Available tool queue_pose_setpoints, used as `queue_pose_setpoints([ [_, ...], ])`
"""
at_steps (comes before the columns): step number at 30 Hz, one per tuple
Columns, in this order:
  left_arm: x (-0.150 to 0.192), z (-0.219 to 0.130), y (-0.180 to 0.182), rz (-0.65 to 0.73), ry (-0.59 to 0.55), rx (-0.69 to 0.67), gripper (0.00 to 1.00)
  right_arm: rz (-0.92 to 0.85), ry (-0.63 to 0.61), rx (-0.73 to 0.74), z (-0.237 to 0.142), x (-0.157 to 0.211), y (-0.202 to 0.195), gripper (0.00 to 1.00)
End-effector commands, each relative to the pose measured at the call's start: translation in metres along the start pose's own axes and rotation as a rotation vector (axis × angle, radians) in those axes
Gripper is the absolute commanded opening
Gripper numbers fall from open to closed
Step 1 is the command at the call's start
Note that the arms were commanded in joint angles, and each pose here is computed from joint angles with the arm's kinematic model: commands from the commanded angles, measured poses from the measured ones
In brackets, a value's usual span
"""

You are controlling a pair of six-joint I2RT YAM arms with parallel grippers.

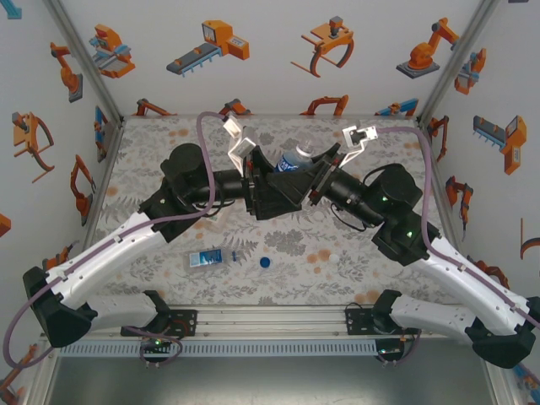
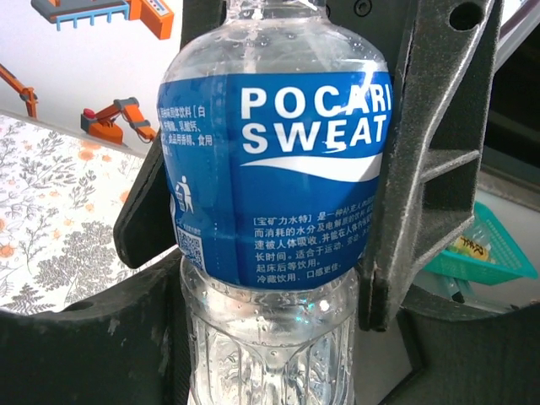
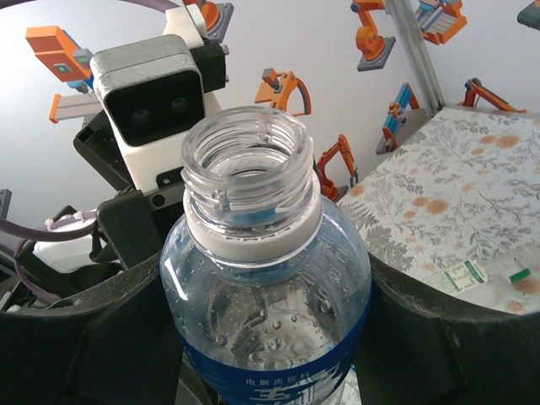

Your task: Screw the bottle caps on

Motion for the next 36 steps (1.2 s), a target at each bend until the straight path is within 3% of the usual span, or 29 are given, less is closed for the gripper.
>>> queue_pose_setpoints([
  [1, -0.002, -0.009, -0.002, 0.053, -0.015, -0.042, 0.5, -0.026, -0.059, 0.019, -0.011, -0.019, 0.006, 0.58],
  [3, 0.004, -0.014, 0.003, 0.06, 0.008, -0.087, 0.49, -0.055, -0.049, 0.044, -0.014, -0.021, 0.004, 0.7],
  [5, 0.009, -0.022, 0.009, 0.066, 0.027, -0.139, 0.47, -0.089, -0.034, 0.076, -0.017, -0.021, 0.002, 0.74],
  [14, 0.038, -0.093, 0.049, 0.053, 0.114, -0.498, 0.41, -0.172, 0.108, 0.304, -0.023, 0.0, -0.036, 0.75],
  [20, 0.048, -0.15, 0.062, 0.038, 0.105, -0.694, 0.26, -0.163, 0.28, 0.515, -0.027, 0.048, -0.09, 0.75],
  [25, 0.056, -0.178, 0.065, 0.011, 0.111, -0.761, 0.14, -0.087, 0.399, 0.676, -0.043, 0.089, -0.139, 0.75],
  [32, 0.076, -0.188, 0.08, -0.056, 0.196, -0.756, 0.0, 0.067, 0.598, 0.891, -0.085, 0.152, -0.206, 0.73],
  [36, 0.087, -0.191, 0.091, -0.072, 0.242, -0.747, 0.0, 0.164, 0.721, 1.016, -0.115, 0.185, -0.233, 0.71],
])
Point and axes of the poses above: each hand's point on the last joint's axis, 136 mm out from that joint toward the fingers, its own z axis out along the fingers, its own y axis along the line the jaws close on, x = y × z, the point moved 2 cm from there along -z, back along the fingers
